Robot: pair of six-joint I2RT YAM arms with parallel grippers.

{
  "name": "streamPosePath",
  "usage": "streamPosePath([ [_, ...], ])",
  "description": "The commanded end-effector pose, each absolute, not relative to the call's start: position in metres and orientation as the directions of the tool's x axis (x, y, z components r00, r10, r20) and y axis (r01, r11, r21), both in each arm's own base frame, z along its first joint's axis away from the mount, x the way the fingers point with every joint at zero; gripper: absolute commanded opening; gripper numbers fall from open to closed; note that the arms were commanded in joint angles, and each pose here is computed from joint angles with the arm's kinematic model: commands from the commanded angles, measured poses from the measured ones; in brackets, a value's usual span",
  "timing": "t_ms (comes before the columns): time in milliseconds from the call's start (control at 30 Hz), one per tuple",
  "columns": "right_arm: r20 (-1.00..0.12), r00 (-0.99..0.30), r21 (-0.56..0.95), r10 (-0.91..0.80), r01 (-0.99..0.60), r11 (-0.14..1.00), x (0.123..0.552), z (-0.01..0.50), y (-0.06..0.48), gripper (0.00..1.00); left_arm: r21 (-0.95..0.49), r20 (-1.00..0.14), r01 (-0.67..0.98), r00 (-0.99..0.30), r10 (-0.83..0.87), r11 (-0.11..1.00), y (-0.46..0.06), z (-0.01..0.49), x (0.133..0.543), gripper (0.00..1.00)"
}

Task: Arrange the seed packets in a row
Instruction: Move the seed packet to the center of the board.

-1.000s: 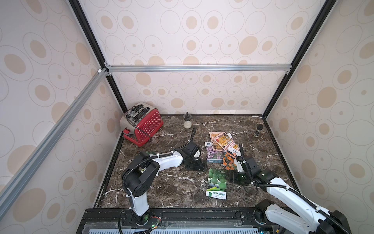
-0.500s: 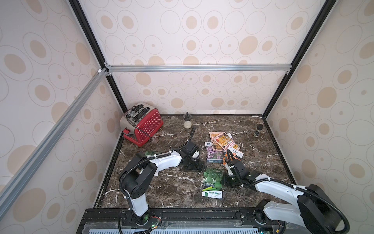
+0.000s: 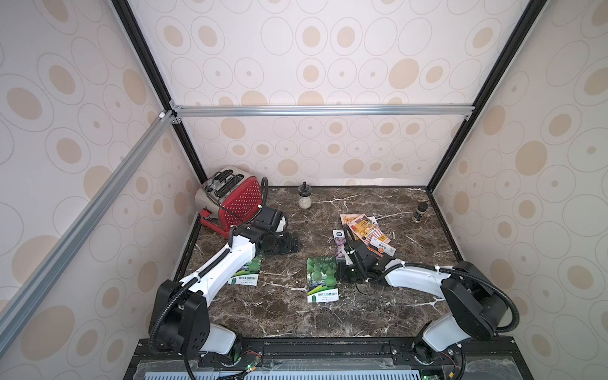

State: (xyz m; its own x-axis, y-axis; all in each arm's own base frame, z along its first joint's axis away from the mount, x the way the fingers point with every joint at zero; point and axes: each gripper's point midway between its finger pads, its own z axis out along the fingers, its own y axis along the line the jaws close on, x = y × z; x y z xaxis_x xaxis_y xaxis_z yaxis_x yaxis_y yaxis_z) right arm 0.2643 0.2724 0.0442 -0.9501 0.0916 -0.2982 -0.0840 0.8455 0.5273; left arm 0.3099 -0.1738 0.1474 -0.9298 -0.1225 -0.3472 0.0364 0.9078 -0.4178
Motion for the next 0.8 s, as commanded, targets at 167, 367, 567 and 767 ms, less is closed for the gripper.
streamPosePath([
  [167,-0.276,-0.956,0.606,0.103,-0.091,0.79,0.302,0.033,0.331,0.0,-0.373,-0.348,-0.023,-0.923,-0.163,0.928,-0.153,0.15,0.306,0.91],
  [367,-0.257,-0.963,0.616,0.082,-0.098,0.782,0.309,0.025,0.359,0.0,-0.326,-0.354,-0.071,-0.916,-0.191,0.943,-0.14,0.151,0.305,0.92],
  [567,-0.248,-0.967,0.622,0.056,-0.114,0.774,0.308,0.023,0.38,0.0,-0.289,-0.337,-0.147,-0.909,-0.244,0.946,-0.119,0.149,0.3,0.92],
  [767,-0.251,-0.967,0.632,0.051,-0.124,0.765,0.308,0.024,0.396,0.0,-0.283,-0.347,-0.197,-0.891,-0.291,0.939,-0.1,0.151,0.296,0.93],
])
